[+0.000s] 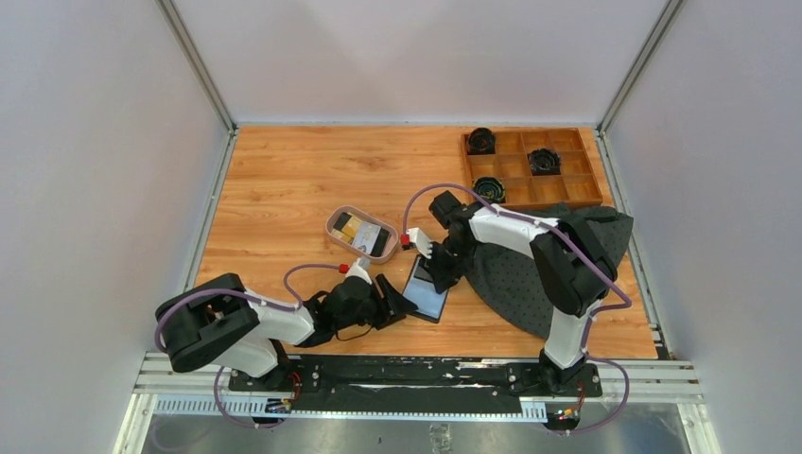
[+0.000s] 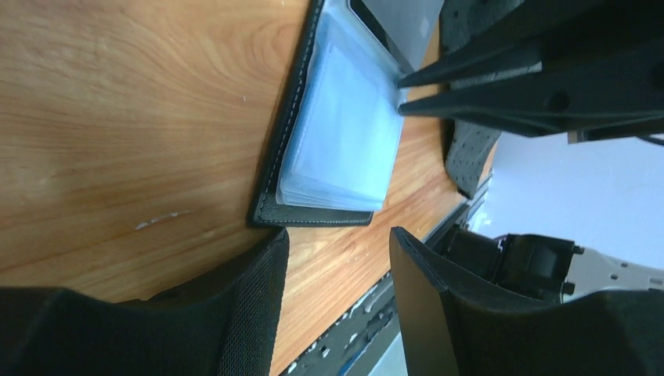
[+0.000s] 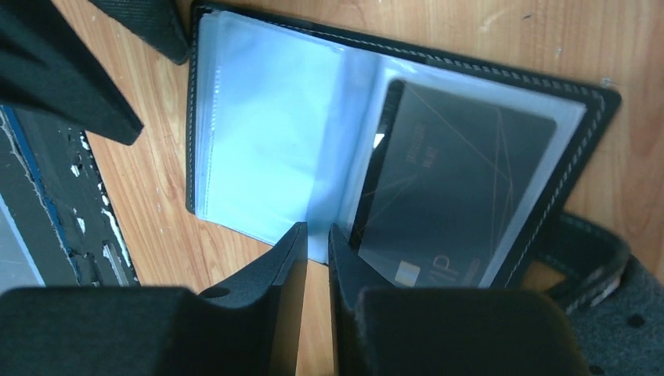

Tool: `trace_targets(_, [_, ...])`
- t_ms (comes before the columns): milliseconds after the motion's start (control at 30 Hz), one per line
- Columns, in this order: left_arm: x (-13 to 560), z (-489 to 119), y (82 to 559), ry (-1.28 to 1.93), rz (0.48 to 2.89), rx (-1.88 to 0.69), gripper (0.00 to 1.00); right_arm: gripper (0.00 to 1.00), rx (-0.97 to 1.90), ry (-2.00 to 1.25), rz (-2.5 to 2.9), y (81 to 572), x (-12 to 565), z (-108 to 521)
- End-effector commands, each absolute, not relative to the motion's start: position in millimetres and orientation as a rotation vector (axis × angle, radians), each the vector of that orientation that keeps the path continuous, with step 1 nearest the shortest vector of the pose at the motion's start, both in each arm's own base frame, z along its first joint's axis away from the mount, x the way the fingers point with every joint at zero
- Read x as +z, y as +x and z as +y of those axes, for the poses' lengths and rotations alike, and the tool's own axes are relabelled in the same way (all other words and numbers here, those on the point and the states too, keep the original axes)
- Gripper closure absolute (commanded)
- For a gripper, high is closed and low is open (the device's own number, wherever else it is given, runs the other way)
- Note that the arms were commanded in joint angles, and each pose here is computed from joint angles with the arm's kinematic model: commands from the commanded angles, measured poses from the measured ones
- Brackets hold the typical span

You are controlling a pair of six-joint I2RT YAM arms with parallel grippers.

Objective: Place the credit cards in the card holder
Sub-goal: Pick up the credit card from the storage box.

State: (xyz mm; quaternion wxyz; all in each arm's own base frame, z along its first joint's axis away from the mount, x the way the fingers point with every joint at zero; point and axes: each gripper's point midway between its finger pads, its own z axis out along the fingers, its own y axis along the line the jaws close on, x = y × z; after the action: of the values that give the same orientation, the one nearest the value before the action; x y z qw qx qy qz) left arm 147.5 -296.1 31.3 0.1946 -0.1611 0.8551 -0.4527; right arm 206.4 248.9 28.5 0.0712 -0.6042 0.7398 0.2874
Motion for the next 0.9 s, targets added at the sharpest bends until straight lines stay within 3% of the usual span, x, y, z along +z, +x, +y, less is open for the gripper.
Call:
trace_targets(0, [9, -272, 169, -0.542, 2.366, -1.058, 0.43, 0.81, 1.018, -1.857, 2.215, 189, 34, 251])
trace_targets(400, [20, -254, 201, -0.511, 2.299, -1.031, 0.46, 0.8, 1.166, -1.848, 2.203, 171, 42, 265])
trace_targets(700, [74, -246, 191, -0.047, 2.171, -1.04, 0.45, 0.77, 1.043, -1.869, 1.973, 180, 92, 264])
trace_targets(867, [109, -221, 194, 0.138, 2.051, -0.902, 0.37, 0.76, 0.962, -1.847, 1.768, 182, 138, 256])
